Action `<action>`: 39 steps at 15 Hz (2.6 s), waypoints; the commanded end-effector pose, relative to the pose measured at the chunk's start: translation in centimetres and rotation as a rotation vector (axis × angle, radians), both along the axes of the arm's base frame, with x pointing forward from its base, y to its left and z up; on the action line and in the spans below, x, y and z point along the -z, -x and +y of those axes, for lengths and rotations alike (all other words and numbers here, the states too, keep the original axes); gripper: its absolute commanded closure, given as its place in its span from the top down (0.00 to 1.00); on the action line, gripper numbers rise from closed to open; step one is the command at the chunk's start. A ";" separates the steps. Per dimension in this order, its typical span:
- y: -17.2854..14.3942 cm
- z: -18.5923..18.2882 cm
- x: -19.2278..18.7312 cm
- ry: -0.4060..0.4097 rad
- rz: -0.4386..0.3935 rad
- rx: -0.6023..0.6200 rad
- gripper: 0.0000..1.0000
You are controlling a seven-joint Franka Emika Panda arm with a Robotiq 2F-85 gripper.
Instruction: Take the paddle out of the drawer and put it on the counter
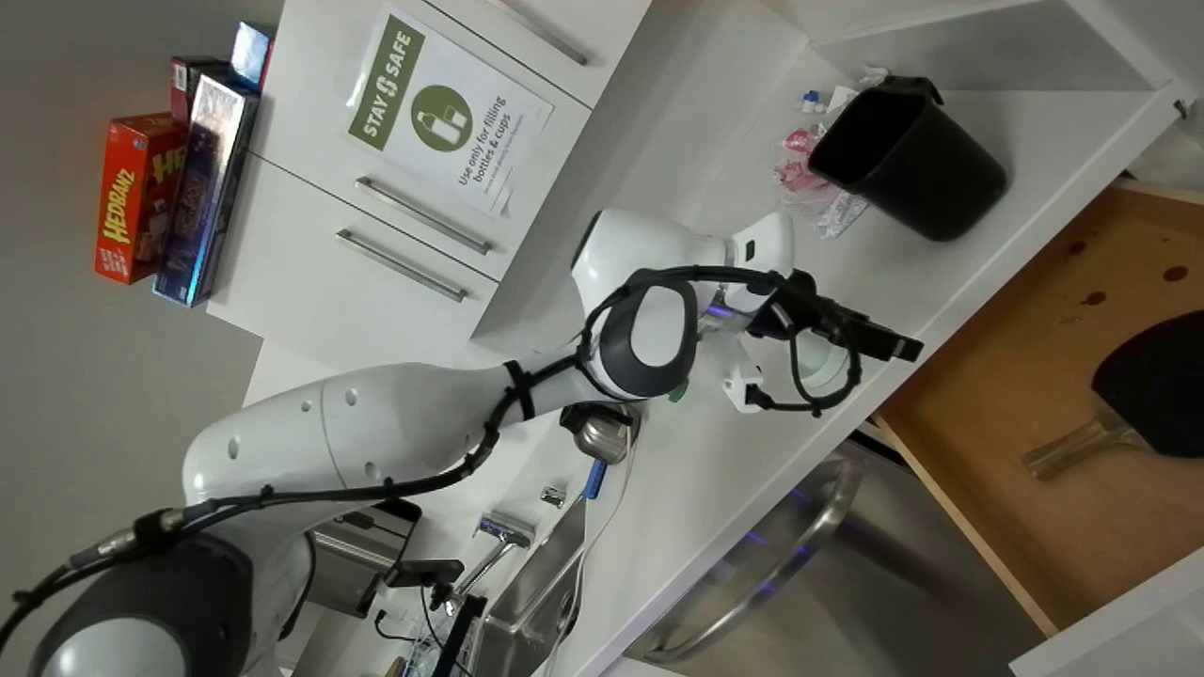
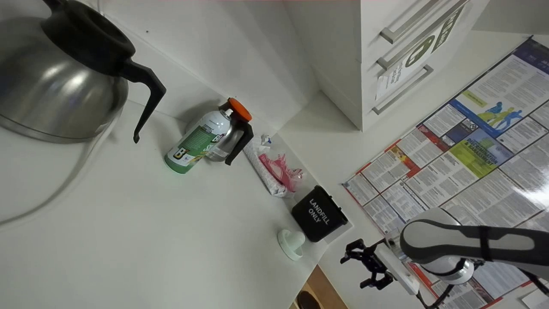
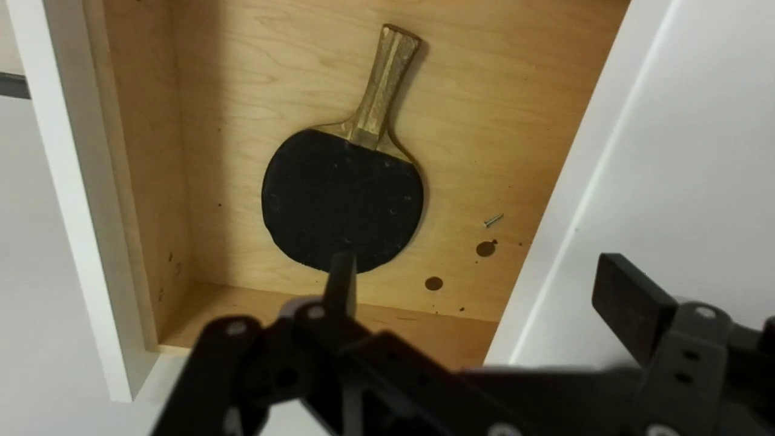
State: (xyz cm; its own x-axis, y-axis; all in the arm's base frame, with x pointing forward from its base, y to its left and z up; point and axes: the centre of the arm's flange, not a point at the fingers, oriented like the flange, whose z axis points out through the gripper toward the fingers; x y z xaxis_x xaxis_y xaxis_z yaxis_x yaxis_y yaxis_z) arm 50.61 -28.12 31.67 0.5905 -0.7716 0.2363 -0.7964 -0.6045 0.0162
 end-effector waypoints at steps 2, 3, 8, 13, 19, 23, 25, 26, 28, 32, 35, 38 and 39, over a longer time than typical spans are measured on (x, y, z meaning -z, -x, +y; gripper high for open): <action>0.0 0.1 1.6 -0.010 0.022 0.009 1.00; -0.1 0.2 1.8 -0.011 0.024 0.007 1.00; -0.3 -0.1 2.3 -0.015 -0.011 0.052 1.00; 0.1 -1.1 6.7 -0.030 -0.137 0.162 1.00; 1.0 -2.1 12.1 -0.052 -0.136 0.280 1.00; 1.1 -3.0 15.5 -0.052 -0.081 0.335 1.00; 1.1 -3.9 17.1 -0.030 -0.052 0.364 1.00; 1.2 -4.4 17.8 -0.023 -0.038 0.377 1.00; 1.3 -5.5 19.3 -0.005 -0.017 0.406 1.00; 0.7 -6.7 22.0 0.017 -0.012 0.432 1.00; 0.0 -6.9 23.3 0.020 -0.026 0.424 1.00; -0.8 -6.9 24.1 0.011 -0.026 0.419 1.00; -1.0 -6.8 24.4 0.006 -0.020 0.417 1.00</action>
State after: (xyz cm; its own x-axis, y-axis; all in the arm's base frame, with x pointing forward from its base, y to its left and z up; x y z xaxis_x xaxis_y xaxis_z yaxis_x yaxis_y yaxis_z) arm 50.42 -34.65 8.07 0.2429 -0.9363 0.2536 -0.9690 -0.2463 0.0186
